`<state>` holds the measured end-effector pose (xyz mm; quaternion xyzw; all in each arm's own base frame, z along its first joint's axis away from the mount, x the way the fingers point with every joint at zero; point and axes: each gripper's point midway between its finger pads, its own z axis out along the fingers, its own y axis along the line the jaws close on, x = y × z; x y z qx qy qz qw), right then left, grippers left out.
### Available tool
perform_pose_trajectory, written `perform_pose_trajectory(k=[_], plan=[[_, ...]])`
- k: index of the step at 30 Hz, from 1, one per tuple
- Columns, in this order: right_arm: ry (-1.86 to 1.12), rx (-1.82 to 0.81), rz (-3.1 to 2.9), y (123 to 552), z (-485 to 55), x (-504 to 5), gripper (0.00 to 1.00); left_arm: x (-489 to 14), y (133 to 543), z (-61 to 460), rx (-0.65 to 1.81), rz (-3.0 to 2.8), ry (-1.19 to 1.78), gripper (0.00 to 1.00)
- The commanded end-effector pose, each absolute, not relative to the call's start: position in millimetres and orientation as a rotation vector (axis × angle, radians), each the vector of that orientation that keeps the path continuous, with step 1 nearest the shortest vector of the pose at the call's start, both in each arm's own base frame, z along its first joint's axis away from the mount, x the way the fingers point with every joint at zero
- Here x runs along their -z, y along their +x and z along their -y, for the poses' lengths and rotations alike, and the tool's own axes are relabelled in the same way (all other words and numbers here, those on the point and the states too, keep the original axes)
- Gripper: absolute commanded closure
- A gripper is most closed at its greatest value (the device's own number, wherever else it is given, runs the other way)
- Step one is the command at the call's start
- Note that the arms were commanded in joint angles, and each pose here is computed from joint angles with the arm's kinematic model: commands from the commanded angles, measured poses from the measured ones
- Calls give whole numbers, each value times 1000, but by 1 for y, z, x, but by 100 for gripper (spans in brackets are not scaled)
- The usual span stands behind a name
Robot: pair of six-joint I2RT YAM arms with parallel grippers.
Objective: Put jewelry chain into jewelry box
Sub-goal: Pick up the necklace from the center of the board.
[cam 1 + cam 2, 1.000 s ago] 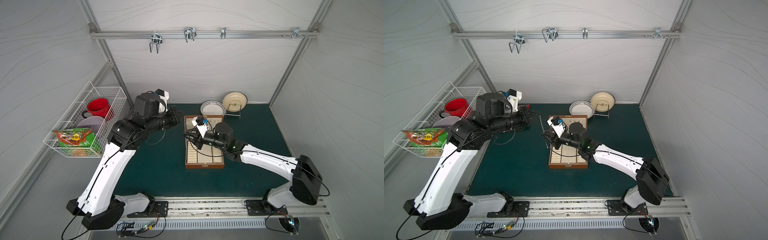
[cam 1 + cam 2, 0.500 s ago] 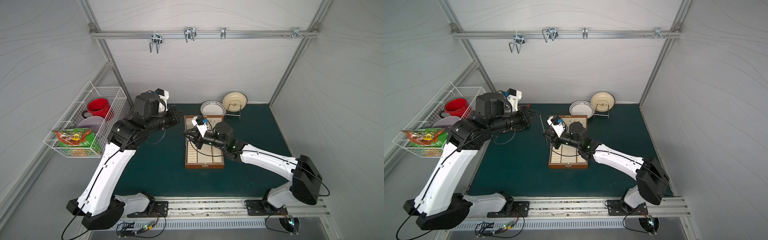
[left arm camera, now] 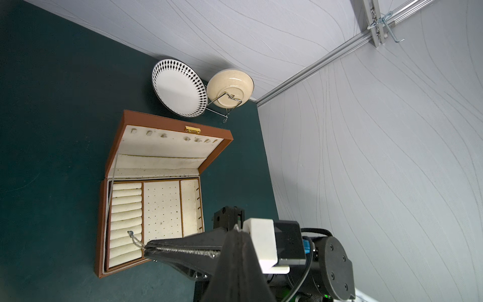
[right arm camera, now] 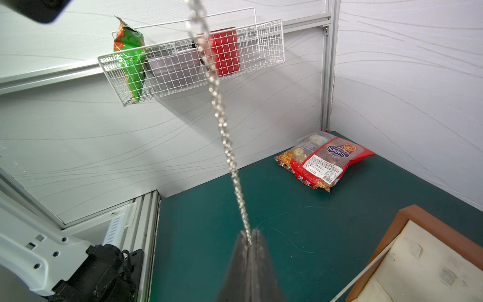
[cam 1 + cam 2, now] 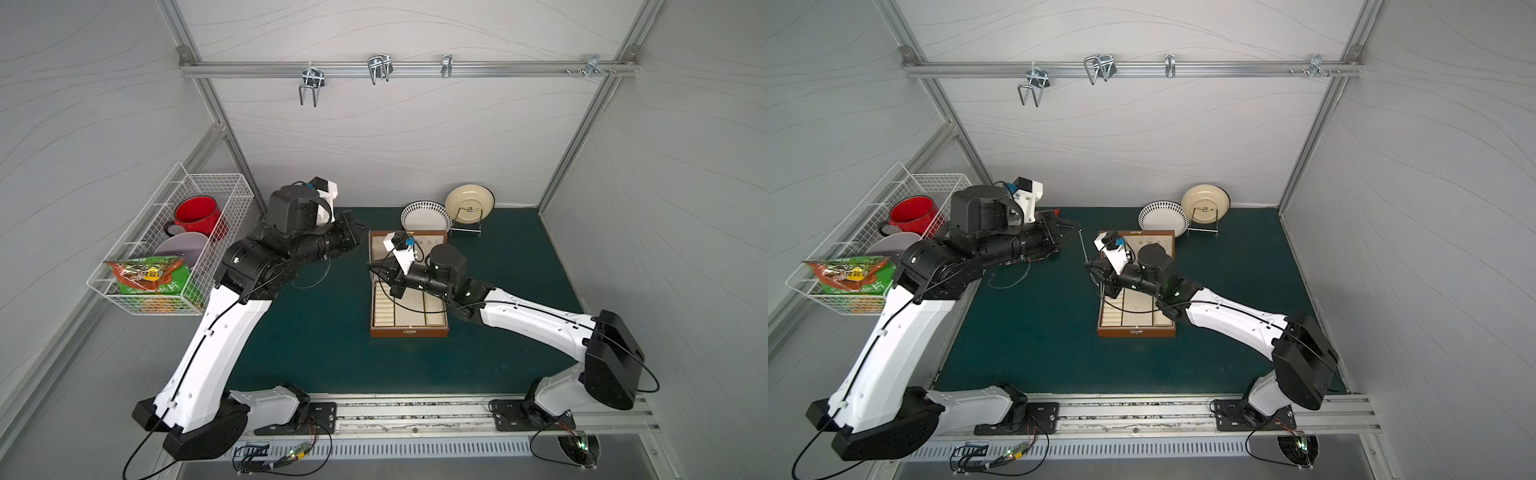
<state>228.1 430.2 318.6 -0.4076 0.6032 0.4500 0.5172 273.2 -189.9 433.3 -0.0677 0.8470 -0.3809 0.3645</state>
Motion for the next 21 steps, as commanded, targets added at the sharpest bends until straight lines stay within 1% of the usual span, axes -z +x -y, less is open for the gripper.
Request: perform_pose_trajectory(k=[1,11,16,21], plan=[[-969,-1077,-1402,229,-433,-334,100,-458,271,191,1018,-2085,-138,100],[-974,-1058,-1450,230,-422,-327,100,-436,279,182,1017,-2101,-215,100],[-1019,-1007,-1553,229,-408,-308,100,-404,294,166,1144,-2094,-377,100],[-1024,-964,-1706,235,-387,-280,100,-372,304,160,1170,-2108,-457,100]])
